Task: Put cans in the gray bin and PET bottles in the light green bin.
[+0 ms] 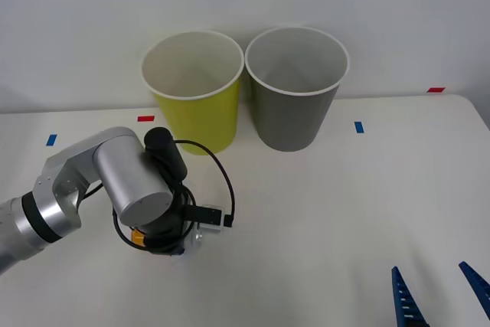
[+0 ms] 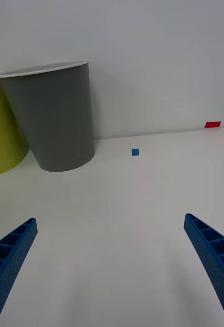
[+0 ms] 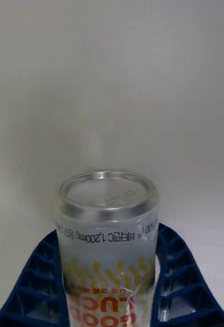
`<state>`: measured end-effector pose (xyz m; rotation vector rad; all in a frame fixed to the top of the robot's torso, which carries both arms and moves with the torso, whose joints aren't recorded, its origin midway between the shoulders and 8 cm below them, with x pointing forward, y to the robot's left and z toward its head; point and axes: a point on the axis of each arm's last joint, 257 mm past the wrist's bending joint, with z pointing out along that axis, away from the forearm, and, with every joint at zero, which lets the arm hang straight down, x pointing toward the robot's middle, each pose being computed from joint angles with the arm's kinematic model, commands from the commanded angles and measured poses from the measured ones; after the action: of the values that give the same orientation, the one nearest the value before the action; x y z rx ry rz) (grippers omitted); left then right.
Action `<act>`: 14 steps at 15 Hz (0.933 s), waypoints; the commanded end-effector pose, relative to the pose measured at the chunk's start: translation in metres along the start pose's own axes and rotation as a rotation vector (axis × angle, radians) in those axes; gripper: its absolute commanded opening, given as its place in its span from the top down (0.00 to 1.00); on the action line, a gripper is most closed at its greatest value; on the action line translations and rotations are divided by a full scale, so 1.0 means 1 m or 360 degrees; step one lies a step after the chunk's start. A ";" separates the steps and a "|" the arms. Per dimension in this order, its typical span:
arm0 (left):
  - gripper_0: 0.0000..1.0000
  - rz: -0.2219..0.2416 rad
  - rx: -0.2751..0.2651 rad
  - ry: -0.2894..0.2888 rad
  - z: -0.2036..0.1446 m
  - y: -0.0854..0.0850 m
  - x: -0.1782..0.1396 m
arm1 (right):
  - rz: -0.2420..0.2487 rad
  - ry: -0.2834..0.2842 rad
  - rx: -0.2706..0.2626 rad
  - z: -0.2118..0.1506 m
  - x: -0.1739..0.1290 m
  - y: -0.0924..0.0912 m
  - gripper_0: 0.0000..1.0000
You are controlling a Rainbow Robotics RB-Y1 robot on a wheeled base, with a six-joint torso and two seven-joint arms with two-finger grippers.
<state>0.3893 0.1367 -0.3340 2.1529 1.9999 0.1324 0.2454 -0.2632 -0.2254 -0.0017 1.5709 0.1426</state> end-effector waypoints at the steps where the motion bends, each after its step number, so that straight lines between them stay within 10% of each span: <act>1: 1.00 -0.0004 0.0000 -0.0015 0.000 0.000 -0.001 | 0.0000 0.0000 0.0000 0.000 0.000 0.000 0.00; 7: 1.00 -0.0023 -0.0016 -0.0050 -0.013 -0.002 -0.001 | 0.0000 0.0000 0.0000 0.000 0.000 0.000 0.00; 14: 1.00 -0.0339 -0.0120 -0.0478 -0.069 -0.013 -0.040 | 0.0000 0.0000 0.0000 0.000 0.000 0.000 0.00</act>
<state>0.3655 0.1124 -0.2790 1.8336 2.0225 -0.0988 0.2454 -0.2632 -0.2254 -0.0017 1.5709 0.1426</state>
